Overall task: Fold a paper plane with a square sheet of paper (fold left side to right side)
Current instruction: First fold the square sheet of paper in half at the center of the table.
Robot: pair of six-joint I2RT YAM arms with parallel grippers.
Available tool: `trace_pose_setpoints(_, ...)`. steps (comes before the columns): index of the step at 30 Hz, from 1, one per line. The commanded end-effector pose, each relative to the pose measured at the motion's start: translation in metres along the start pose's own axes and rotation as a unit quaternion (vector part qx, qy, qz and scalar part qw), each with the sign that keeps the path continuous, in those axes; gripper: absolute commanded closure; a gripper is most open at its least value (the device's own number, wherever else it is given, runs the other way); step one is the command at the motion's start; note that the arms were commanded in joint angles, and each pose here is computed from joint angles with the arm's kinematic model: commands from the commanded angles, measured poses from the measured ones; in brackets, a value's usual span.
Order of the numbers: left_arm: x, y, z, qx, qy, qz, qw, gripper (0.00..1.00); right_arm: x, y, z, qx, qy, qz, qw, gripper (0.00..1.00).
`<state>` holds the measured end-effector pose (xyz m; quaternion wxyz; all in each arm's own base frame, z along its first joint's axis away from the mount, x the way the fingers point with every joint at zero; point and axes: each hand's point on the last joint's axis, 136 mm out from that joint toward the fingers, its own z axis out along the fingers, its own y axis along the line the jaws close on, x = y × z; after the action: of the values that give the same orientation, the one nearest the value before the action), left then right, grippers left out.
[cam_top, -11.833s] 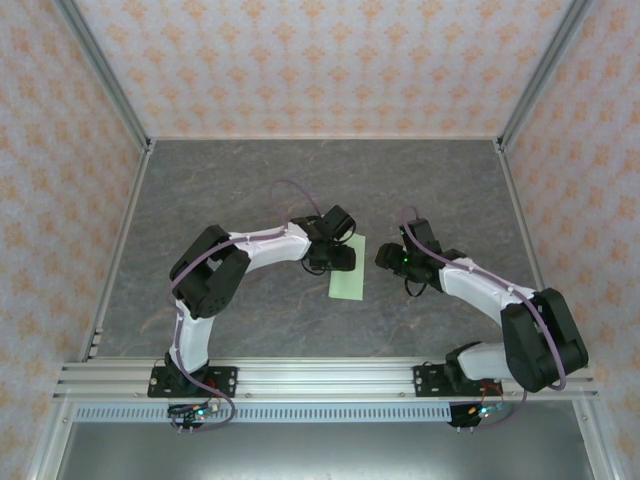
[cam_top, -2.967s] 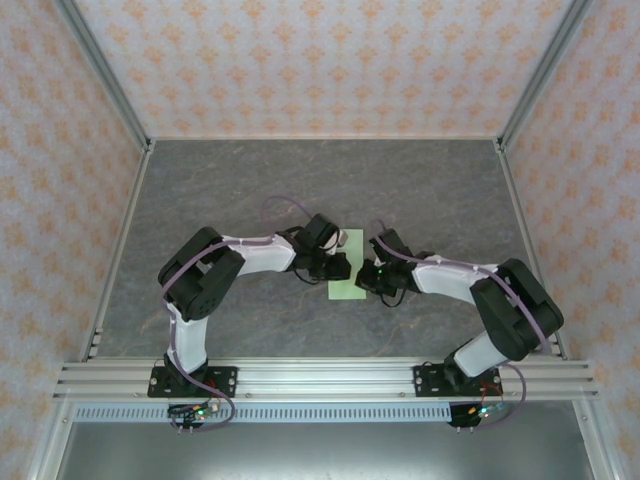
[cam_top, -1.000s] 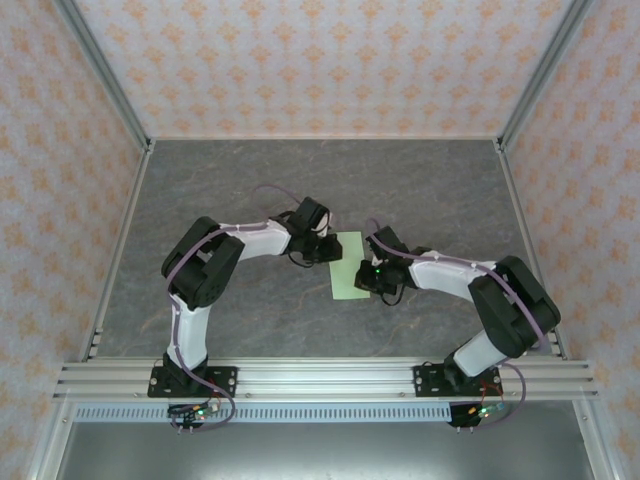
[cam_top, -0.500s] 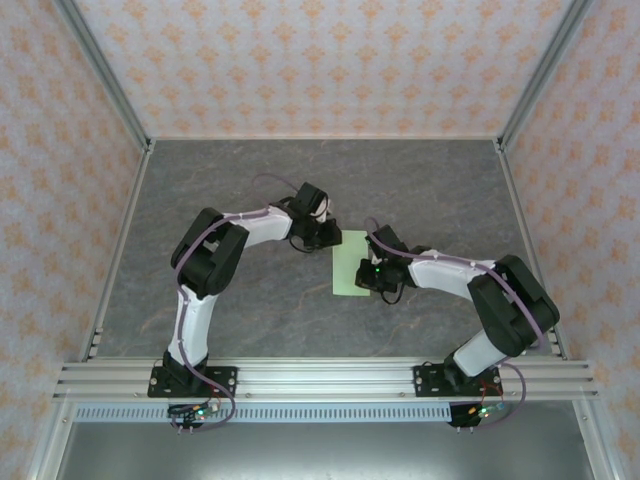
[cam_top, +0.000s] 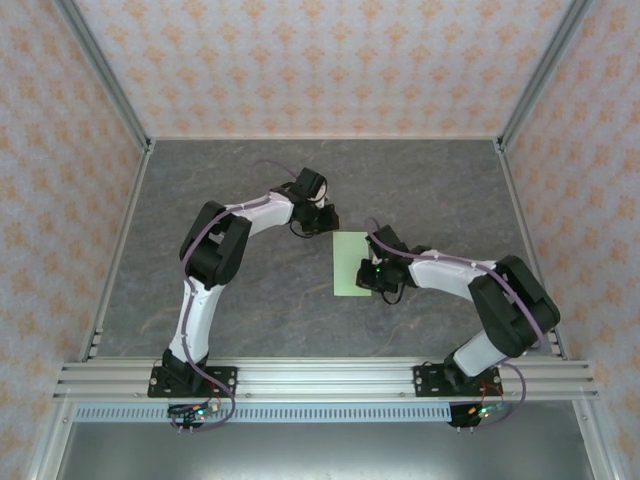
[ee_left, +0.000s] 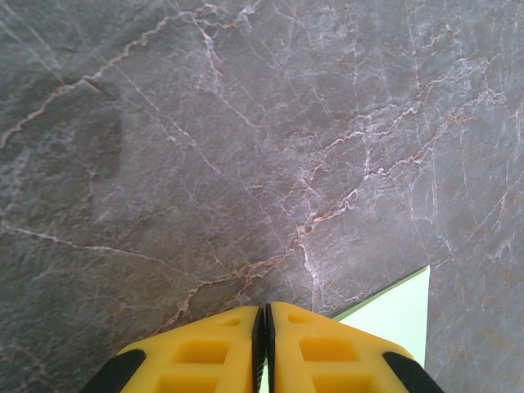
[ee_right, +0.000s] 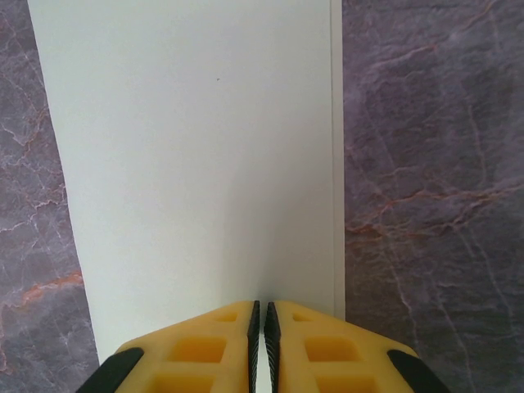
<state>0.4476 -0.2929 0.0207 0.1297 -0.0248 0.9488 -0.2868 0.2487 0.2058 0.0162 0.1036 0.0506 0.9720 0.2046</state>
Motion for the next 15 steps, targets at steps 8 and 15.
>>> trace_pose_setpoints(8, -0.008, -0.008, -0.084, 0.006, -0.086, 0.028, 0.996, 0.80, 0.006, -0.005, -0.014, -0.002, -0.012, 0.010, 1.000, 0.82)
trace_pose_setpoints(15, 0.060, -0.044, -0.076, 0.075, -0.044, 0.039, 0.995, 0.81, 0.004, -0.002, -0.016, -0.003, -0.013, 0.005, 1.000, 0.81)
